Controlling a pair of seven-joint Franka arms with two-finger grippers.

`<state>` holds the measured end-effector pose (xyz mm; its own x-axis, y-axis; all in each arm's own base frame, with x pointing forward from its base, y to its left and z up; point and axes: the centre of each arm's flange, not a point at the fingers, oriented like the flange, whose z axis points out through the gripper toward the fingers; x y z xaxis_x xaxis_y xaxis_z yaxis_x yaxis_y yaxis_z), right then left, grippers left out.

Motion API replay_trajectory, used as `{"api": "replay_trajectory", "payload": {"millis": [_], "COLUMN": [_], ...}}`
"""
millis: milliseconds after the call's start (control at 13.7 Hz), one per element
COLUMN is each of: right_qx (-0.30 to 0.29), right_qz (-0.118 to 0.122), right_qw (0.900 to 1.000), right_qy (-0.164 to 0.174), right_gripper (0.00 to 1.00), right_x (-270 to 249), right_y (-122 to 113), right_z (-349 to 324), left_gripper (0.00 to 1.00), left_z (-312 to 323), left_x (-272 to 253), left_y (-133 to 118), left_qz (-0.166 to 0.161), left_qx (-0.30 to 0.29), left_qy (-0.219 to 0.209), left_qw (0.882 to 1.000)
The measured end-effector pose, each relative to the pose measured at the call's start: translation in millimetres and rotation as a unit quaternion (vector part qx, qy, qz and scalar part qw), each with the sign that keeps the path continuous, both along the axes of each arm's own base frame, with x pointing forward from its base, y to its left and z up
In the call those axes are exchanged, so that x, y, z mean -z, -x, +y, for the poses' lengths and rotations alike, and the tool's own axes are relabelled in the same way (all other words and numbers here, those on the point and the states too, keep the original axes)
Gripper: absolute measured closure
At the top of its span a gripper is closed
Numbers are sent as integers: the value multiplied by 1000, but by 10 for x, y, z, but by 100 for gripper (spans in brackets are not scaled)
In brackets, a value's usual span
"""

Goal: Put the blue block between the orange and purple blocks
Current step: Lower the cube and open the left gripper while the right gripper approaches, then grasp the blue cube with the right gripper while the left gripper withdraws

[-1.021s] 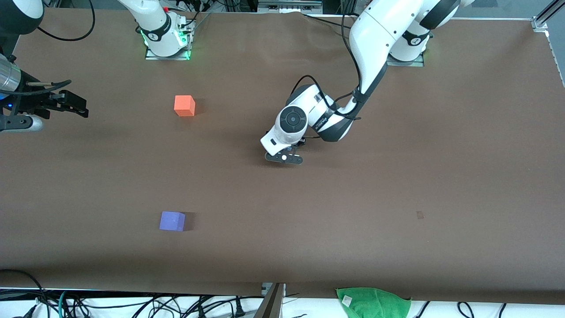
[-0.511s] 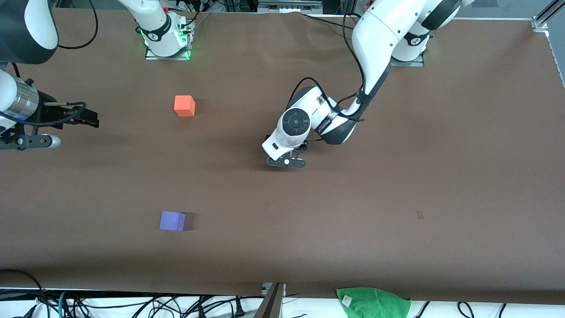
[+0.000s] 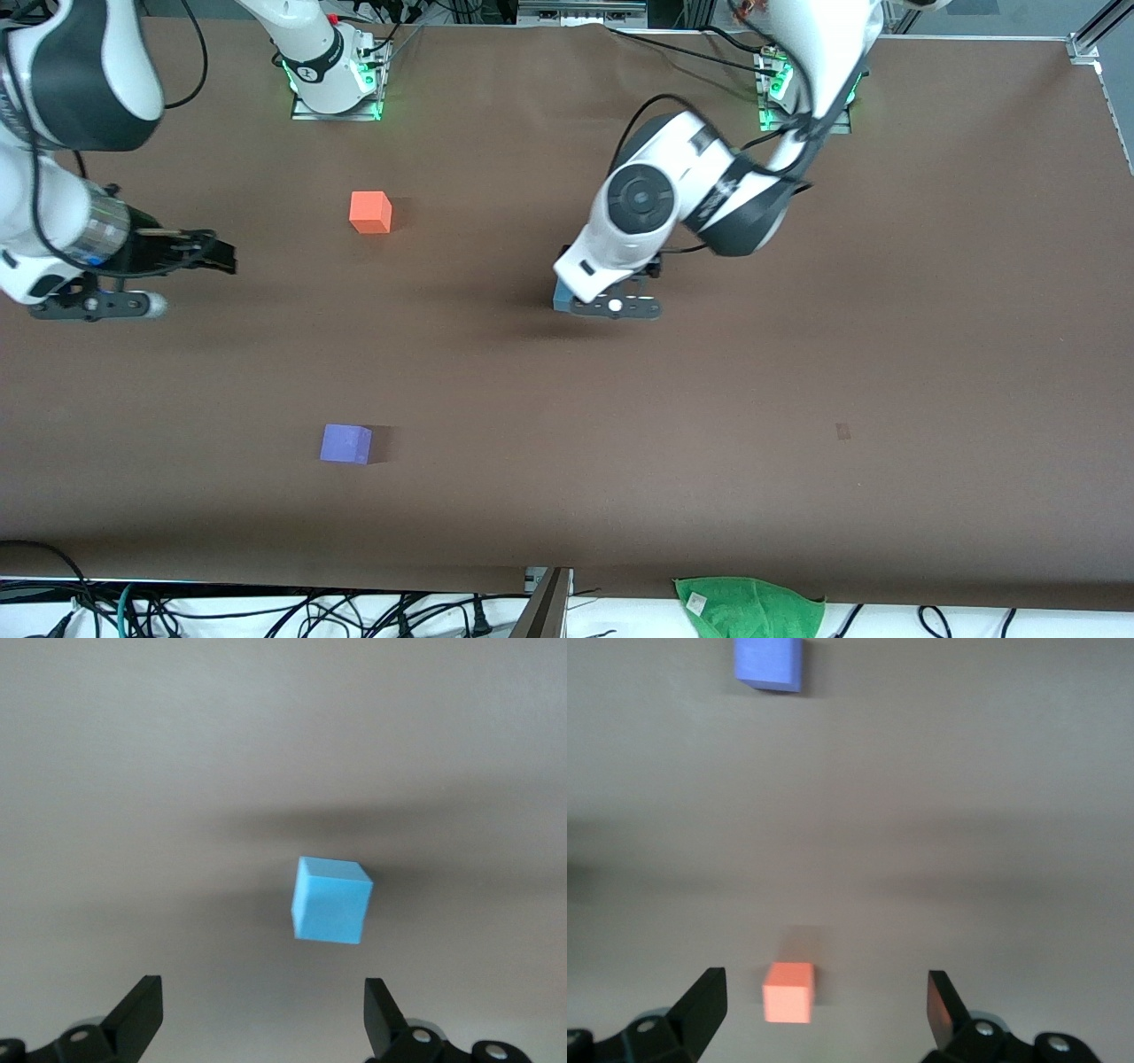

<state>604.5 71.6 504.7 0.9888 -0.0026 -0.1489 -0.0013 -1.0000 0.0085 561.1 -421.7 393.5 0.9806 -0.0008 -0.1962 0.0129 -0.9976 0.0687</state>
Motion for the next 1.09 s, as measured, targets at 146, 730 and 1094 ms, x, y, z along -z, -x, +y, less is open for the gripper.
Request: {"api": "replay_trajectory", "payload": {"millis": [146, 730, 1094], "right_qx": [26, 132, 165], "right_qz": [-8, -62, -65], "right_qw": [1000, 989, 984], "right_qy": [7, 0, -3], "right_gripper": [0, 0, 0], "right_x": [80, 1103, 1747], "right_y": [15, 232, 458], "right_z": [504, 2690, 3578], "left_gripper": [0, 0, 0], "left_z": [443, 2804, 4313], "left_x": [-279, -450, -502], "left_y": [-157, -856, -1008], "left_qz": [7, 30, 16], "left_qx": [-4, 12, 42], "left_qy": [-7, -43, -21], "left_qw": [1000, 999, 999]}}
